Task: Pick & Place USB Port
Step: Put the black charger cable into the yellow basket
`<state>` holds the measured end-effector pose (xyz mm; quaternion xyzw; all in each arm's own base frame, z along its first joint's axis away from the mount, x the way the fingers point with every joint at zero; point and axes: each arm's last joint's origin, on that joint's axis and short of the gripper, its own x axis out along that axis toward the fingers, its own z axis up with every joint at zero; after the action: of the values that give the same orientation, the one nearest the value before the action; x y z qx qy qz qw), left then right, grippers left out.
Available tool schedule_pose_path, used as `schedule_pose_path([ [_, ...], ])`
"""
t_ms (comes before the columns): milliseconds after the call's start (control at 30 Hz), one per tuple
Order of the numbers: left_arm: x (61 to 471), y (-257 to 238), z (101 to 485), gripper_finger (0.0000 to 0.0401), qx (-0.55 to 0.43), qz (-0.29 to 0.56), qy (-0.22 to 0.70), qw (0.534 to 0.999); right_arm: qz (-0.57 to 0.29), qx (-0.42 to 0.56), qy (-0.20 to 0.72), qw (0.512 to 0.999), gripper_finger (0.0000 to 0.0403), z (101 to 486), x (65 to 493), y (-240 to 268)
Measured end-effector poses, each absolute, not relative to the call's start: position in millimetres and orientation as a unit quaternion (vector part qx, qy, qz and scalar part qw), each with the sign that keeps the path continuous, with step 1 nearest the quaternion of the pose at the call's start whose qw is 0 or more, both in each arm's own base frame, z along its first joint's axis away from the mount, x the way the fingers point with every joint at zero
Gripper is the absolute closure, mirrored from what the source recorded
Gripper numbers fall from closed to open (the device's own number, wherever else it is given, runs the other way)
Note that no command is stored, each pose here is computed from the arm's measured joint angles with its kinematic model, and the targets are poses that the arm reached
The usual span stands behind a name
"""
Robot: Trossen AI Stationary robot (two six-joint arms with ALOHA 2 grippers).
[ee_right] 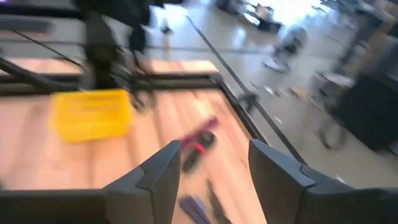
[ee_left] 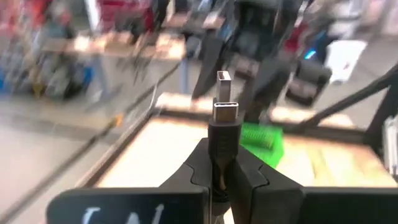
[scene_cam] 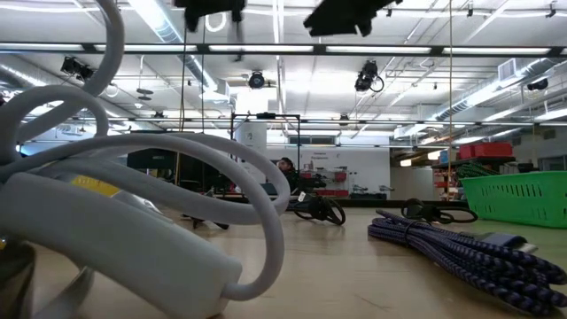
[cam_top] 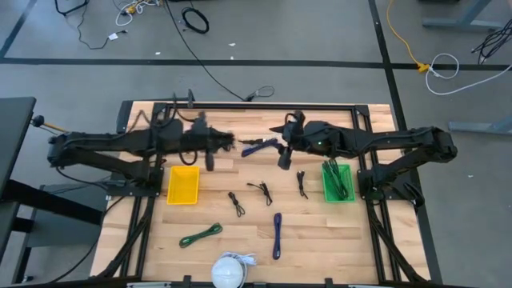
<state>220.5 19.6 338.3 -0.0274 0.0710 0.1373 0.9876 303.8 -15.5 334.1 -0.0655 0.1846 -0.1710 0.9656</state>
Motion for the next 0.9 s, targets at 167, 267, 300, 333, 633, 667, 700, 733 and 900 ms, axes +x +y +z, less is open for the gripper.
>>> schedule_pose_path([
  [167,175,14,327,0.0379,-0.142,0.199,0.174,0.954,-0.226,-0.077,0.235,0.942,0.0225,325,298,-19],
  [267,152,8,317,0.0379,-0.216,0.222,0.232,0.922,-0.237,-0.080,0.245,0.937,0.0234,323,297,-19],
  [300,145,7,313,0.0379,-0.235,0.237,0.251,0.909,-0.237,-0.081,0.246,0.936,0.0237,323,297,-19],
  [333,138,5,309,0.0379,-0.250,0.254,0.272,0.894,-0.236,-0.082,0.246,0.936,0.0239,323,297,-19],
  [633,114,-8,271,0.0379,-0.344,0.335,0.360,0.800,-0.236,-0.088,0.249,0.935,0.0258,323,297,-19],
  [667,114,-9,267,0.0379,-0.352,0.340,0.361,0.794,-0.236,-0.088,0.249,0.935,0.0260,323,297,-19],
  [700,114,-10,262,0.0379,-0.360,0.344,0.361,0.789,-0.236,-0.088,0.249,0.935,0.0261,323,297,-19],
  [733,114,-11,257,0.0379,-0.367,0.348,0.362,0.783,-0.236,-0.089,0.249,0.935,0.0263,323,297,-19],
  [900,114,-15,236,0.0379,-0.406,0.365,0.365,0.754,-0.233,-0.098,0.255,0.933,0.0271,322,296,-19],
])
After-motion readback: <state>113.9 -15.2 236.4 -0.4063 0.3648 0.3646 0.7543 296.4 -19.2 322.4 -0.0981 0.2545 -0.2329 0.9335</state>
